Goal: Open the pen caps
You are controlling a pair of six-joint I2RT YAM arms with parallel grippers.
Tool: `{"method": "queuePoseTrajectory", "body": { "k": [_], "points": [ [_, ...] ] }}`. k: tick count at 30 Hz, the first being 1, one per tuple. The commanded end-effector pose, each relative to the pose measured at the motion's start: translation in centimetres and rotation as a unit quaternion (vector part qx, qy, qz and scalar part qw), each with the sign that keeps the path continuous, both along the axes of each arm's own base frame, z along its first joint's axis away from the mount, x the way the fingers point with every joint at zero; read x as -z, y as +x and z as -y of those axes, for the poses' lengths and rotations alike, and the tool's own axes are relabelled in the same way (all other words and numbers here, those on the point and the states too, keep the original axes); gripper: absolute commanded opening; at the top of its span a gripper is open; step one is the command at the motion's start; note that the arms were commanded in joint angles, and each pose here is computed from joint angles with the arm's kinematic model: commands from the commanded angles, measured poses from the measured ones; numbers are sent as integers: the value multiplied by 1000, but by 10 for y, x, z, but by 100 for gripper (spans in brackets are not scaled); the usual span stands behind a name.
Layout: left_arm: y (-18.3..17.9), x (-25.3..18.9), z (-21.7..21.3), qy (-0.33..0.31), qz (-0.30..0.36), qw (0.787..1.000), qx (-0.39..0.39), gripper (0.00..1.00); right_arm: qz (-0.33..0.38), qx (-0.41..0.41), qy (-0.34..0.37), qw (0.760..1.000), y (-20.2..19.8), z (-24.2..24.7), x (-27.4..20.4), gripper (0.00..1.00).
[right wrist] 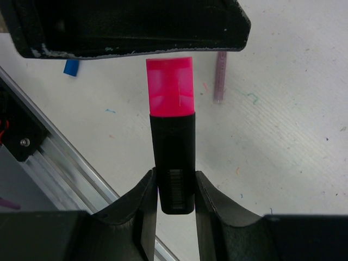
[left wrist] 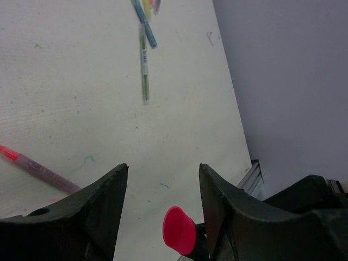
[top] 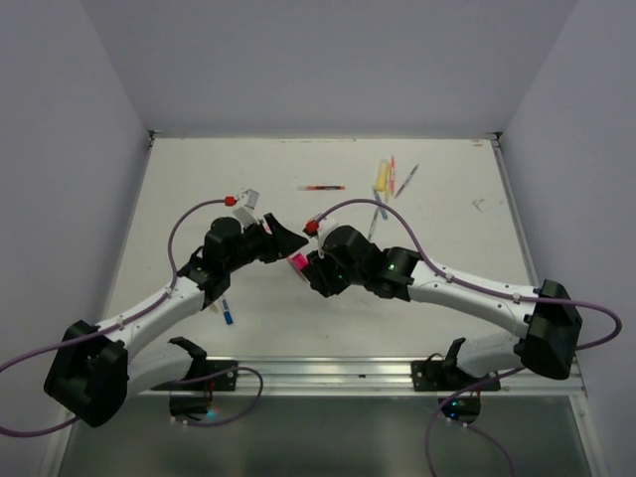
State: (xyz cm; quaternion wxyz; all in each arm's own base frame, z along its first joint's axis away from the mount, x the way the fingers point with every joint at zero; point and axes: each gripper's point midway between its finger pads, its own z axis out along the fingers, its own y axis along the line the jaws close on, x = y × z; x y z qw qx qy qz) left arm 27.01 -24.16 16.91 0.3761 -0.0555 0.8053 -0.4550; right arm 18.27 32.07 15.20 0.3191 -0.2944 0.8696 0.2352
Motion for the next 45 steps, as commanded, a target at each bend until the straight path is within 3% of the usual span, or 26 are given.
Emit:
{"method": "queuePoseTrajectory", "body": {
  "k": [1, 11, 18, 27, 32, 43, 45],
  "points": [
    [-6, -16, 9, -36, 22, 999, 23, 56, 11, 3, 29, 999, 13, -13, -14, 0],
    [-8, -18, 12, -44, 14, 998, 32, 48, 19, 19, 45, 999, 36, -19, -21, 0],
    [-8, -9, 12, -40, 5, 999, 32, 48, 20, 19, 56, 998, 42, -22, -28, 0],
    [-4, -2, 8, -13, 4, 1000, 23, 58, 23, 19, 63, 998, 40, -19, -38, 0],
    [-2, 1, 8, -1, 3, 1000, 22, 58, 26, 17, 65, 997, 39, -18, -43, 0],
    [-3, -7, 10, -16, 6, 1000, 26, 34, 23, 19, 62, 998, 42, -21, -36, 0],
    [-3, -6, 10, -17, 5, 999, 26, 26, 24, 19, 63, 998, 42, -22, -36, 0]
  ]
}}
